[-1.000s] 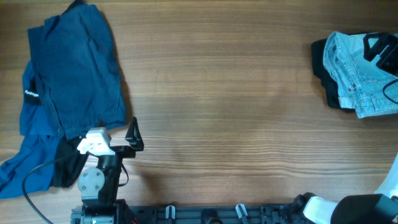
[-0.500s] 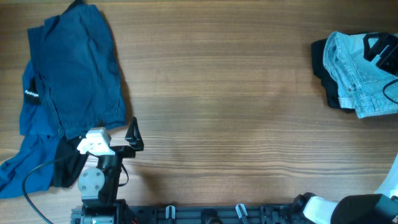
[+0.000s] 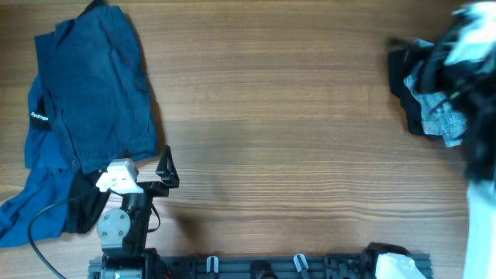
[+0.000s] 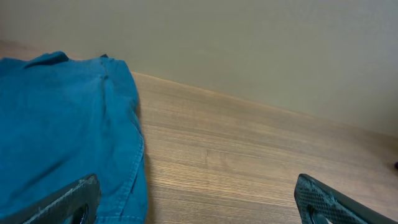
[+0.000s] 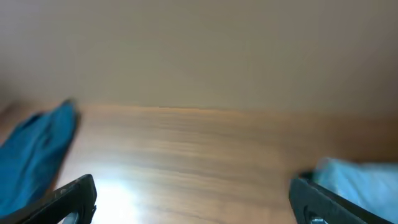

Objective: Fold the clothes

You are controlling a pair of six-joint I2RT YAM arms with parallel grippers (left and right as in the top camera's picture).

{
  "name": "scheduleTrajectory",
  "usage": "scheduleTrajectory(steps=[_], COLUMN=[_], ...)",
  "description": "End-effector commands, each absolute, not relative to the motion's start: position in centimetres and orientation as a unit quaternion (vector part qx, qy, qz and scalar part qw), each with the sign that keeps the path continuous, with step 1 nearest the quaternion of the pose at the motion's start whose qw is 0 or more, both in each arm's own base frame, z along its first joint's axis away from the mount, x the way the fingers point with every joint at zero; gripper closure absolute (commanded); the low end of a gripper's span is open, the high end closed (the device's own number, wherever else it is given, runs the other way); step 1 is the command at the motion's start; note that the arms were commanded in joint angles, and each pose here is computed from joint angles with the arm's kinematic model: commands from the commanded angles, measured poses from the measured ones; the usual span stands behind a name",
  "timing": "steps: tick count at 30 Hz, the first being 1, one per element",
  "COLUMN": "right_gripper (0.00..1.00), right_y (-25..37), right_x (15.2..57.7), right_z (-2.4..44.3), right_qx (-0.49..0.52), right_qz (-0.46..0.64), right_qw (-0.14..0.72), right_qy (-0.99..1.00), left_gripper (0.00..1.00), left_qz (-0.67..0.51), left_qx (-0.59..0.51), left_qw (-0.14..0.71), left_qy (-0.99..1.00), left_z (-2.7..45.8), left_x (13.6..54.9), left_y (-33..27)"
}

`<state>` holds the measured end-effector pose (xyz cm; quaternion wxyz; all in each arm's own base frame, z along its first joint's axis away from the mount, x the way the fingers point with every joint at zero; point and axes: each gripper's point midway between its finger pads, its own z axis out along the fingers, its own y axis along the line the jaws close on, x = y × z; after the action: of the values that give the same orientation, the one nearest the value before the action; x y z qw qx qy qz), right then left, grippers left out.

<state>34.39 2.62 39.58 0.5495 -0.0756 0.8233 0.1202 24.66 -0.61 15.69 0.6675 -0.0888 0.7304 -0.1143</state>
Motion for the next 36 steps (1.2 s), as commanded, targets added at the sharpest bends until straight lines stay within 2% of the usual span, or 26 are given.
scheduleTrajectory(steps=[1, 4, 8, 16, 21, 27, 36], right_gripper=[0.00, 0.00, 0.00, 0.00, 0.00, 0.00, 0.00], right_y=[5.1, 5.5, 5.9, 6.3, 5.6, 5.0, 4.7], right_x=[31.5, 30.4, 29.1, 25.5, 25.4, 25.5, 24.1], right_z=[40.8, 41.1, 38.5, 25.6, 21.4, 18.6, 17.9], right_qx=[-0.125, -0.082, -0.077, -0.078, -0.057, -0.049, -0.045], right_qz=[0.067, 0.090, 0.118, 0.154, 0.152, 0.144, 0.135], right_qw=[0.569, 0.612, 0.689, 0.721, 0.712, 0.704, 0.700], right_qy=[0.810, 0.781, 0.711, 0.671, 0.684, 0.693, 0.700], left_gripper=[0.00, 0.00, 0.00, 0.00, 0.00, 0.00, 0.00], left_qz=[-0.108, -0.108, -0.108, -0.108, -0.108, -0.108, -0.108], left_qx=[-0.094, -0.094, -0.094, -0.094, -0.094, -0.094, -0.094], left_qw=[0.667, 0.667, 0.667, 0.667, 0.667, 0.667, 0.667], left_qy=[0.731, 0.731, 0.731, 0.731, 0.731, 0.731, 0.731], left_z=[15.4, 15.4, 15.4, 15.4, 15.4, 15.4, 15.4], left_x=[24.7, 24.7, 24.7, 24.7, 24.7, 24.7, 24.7], left_y=[-0.3, -0.3, -0.3, -0.3, -0.3, -0.3, -0.3])
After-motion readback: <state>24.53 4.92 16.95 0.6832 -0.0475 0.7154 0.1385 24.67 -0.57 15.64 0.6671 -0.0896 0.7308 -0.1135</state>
